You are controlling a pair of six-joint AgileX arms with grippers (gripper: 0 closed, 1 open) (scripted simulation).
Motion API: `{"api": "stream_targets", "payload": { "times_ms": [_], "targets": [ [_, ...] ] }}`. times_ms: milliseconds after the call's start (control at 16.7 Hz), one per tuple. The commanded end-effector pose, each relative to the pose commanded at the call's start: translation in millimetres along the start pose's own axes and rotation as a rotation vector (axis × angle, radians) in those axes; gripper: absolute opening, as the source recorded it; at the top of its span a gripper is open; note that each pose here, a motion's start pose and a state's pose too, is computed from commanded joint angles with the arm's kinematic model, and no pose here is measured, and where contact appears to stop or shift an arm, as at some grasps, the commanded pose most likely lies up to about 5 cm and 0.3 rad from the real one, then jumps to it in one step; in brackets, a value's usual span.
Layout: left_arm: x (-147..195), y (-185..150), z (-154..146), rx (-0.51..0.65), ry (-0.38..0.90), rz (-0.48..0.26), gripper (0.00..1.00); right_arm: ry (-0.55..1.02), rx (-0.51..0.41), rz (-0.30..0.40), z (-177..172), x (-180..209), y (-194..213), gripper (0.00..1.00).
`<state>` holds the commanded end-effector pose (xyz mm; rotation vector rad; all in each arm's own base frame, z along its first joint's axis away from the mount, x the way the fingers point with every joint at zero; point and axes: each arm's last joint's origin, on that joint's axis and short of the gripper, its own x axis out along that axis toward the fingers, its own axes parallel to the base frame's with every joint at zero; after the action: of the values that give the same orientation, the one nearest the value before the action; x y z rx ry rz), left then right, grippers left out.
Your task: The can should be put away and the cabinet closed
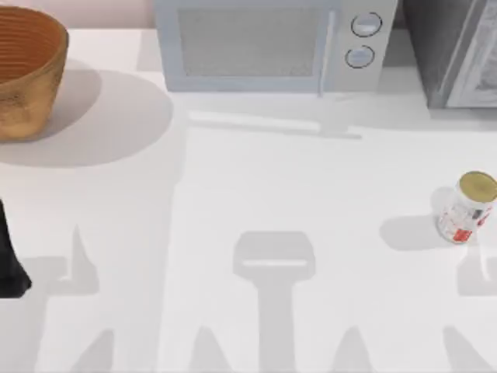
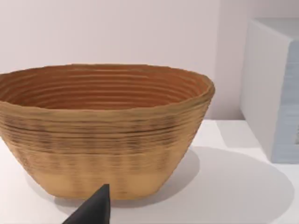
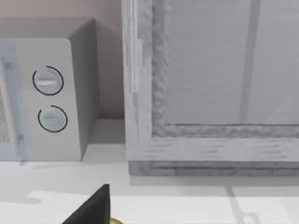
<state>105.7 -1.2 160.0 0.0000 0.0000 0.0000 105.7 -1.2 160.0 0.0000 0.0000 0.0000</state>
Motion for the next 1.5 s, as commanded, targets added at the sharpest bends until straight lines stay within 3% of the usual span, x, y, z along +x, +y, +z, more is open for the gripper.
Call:
{"api": "stream_targets", "payload": {
  "times_ms": [360,780,1140,1500],
  "targets": [
    [0.0,0.0,0.0,0.0,0.0,0.0,1.0,-0.002,0.01,0.0,3.2,6.2,2.4,1.0],
    [0.0,0.0,0.0,0.0,0.0,0.0,1.0,0.066,0.043,0.001,-1.6,42.2,18.8,1.0],
    [0.0,0.0,0.0,0.0,0.0,0.0,1.0,0.188,0.04,-0.003,-39.2,74.0,44.9,1.0],
    [0.0,0.0,0.0,0.0,0.0,0.0,1.0,0.273,0.014,-0.008,-82.6,80.5,64.8,1.0]
  ]
}}
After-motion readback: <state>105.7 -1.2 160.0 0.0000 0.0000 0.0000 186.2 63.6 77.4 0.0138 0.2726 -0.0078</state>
